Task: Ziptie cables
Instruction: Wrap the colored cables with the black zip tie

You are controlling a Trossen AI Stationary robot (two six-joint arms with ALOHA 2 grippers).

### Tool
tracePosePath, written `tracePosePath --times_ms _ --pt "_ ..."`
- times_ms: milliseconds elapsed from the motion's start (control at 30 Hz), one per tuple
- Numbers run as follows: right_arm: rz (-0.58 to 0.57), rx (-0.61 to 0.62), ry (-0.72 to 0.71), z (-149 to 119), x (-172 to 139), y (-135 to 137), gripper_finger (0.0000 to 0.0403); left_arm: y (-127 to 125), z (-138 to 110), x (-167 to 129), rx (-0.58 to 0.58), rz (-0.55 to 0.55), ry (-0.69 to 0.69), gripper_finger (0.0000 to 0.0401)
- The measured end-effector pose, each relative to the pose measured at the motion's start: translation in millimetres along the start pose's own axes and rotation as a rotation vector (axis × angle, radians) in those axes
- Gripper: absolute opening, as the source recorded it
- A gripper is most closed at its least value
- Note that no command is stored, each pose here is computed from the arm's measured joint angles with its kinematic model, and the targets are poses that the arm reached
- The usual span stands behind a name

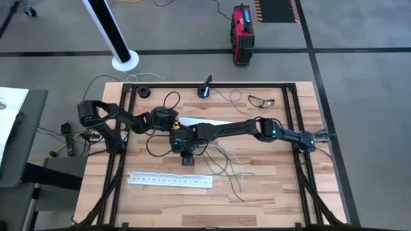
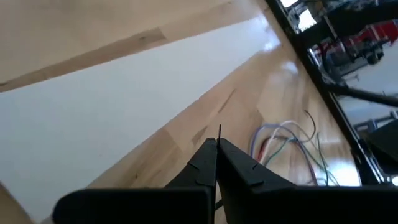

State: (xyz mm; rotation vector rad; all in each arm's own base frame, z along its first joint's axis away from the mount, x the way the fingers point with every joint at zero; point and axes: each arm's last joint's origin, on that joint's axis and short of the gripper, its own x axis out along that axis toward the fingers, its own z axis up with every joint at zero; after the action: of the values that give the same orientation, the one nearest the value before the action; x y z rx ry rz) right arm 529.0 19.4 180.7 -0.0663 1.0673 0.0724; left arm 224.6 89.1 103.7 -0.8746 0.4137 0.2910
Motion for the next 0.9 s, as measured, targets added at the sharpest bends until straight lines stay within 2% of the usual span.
tracePosePath --times_ms 267,467,900 --pt "-0.083 -0.009 0.041 -6.0 7.3 -20.0 0.0132 14.0 -3.4 -4.3 0.123 0.006 0.143 0.0" --pt "-0.098 0.017 0.0 -2.8 5.9 -32.1 0.0132 11.6 0.9 -2.4 0.154 -0.016 0.133 0.0" --pt "-0.063 0.015 0.026 -6.3 14.1 -23.4 0.0132 10.3 -4.0 -0.6 0.179 0.015 0.167 0.0"
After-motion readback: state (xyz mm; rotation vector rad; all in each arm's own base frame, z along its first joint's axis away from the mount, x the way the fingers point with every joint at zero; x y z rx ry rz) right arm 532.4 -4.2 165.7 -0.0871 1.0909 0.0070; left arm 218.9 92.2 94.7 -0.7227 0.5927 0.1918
